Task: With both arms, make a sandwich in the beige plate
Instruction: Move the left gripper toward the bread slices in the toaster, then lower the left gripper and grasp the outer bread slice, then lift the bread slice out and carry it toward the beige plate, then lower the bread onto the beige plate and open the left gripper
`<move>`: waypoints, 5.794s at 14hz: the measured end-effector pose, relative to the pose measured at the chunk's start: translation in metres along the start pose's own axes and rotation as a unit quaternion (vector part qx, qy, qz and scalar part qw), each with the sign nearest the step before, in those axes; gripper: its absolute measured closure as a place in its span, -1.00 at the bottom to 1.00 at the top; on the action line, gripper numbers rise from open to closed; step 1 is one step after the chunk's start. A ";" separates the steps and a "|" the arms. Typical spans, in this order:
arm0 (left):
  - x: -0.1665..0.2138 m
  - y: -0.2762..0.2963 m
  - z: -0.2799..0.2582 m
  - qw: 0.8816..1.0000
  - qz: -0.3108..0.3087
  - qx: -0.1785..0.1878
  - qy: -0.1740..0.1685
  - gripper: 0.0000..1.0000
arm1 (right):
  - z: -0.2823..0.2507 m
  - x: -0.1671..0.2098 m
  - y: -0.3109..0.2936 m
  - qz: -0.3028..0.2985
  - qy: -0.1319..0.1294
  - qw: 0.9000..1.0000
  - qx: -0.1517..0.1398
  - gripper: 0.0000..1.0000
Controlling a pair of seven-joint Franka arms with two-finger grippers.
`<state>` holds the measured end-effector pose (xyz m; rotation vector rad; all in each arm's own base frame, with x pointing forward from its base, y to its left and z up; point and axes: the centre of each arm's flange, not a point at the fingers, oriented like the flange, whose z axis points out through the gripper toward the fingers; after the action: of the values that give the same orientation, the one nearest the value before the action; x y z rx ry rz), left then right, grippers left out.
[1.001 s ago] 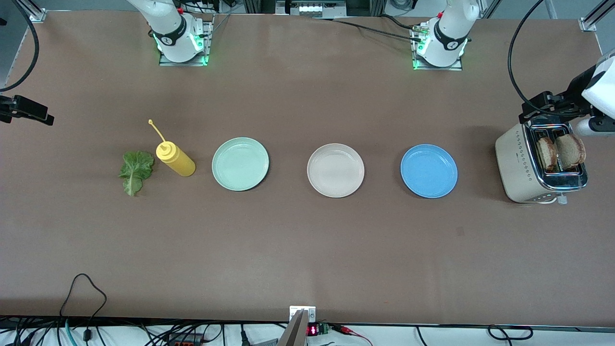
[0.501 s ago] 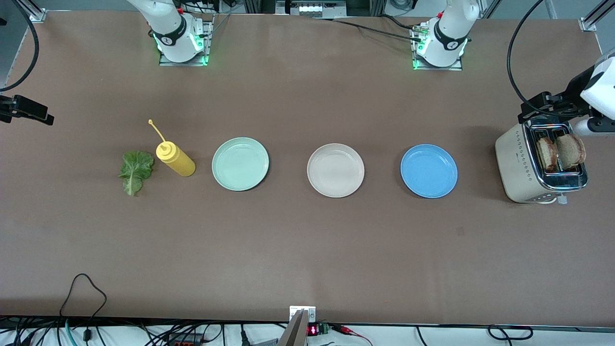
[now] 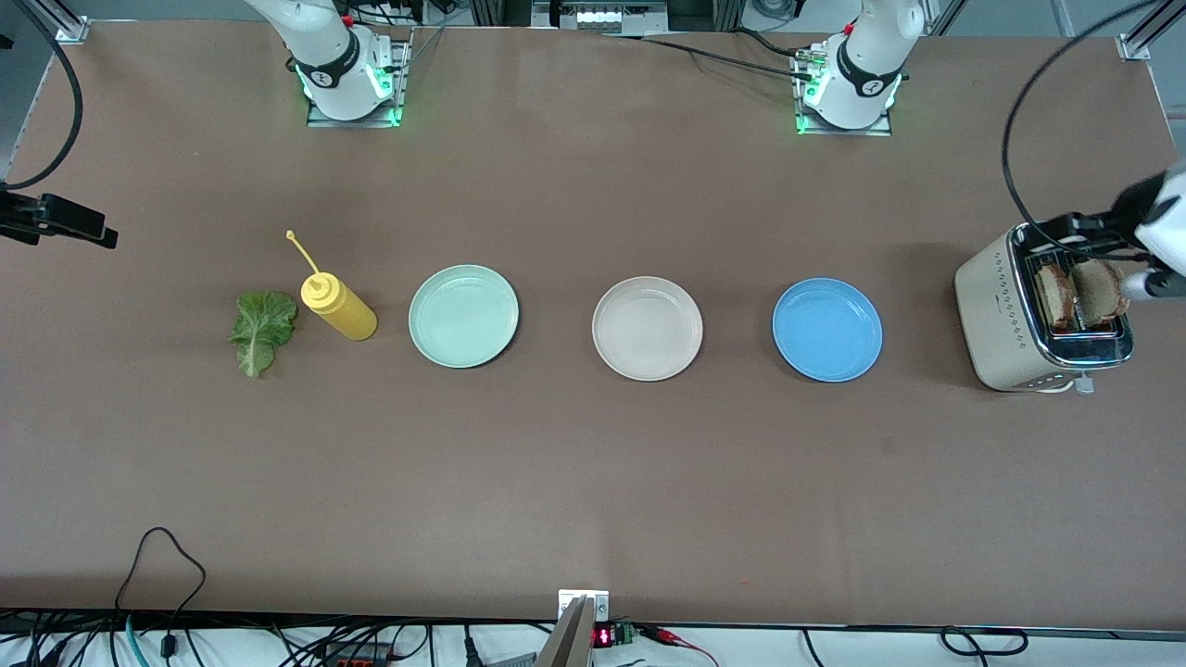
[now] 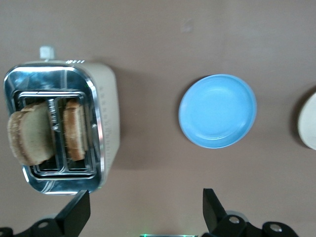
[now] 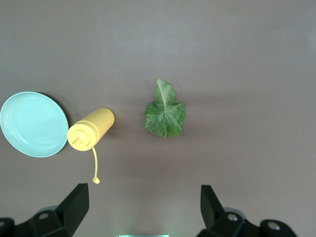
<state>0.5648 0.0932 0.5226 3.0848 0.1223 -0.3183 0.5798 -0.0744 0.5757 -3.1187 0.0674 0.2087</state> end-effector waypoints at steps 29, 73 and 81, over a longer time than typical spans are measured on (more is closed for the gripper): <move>0.055 -0.112 0.154 0.994 -0.030 -0.002 -0.109 0.09 | 0.037 0.010 0.001 -0.001 -0.062 0.998 0.003 -1.00; 0.040 0.361 0.207 0.960 0.119 -0.204 -0.150 0.86 | 0.115 0.046 0.022 -0.069 -0.100 0.988 0.099 -1.00; 0.039 0.415 0.267 0.956 0.065 -0.268 -0.100 0.86 | 0.115 0.047 0.019 -0.074 -0.100 0.987 0.100 -1.00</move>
<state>0.5825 -0.3293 0.2657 2.4949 -0.0045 -0.4930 0.6098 -0.0935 0.4552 -2.8701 -0.1363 0.4764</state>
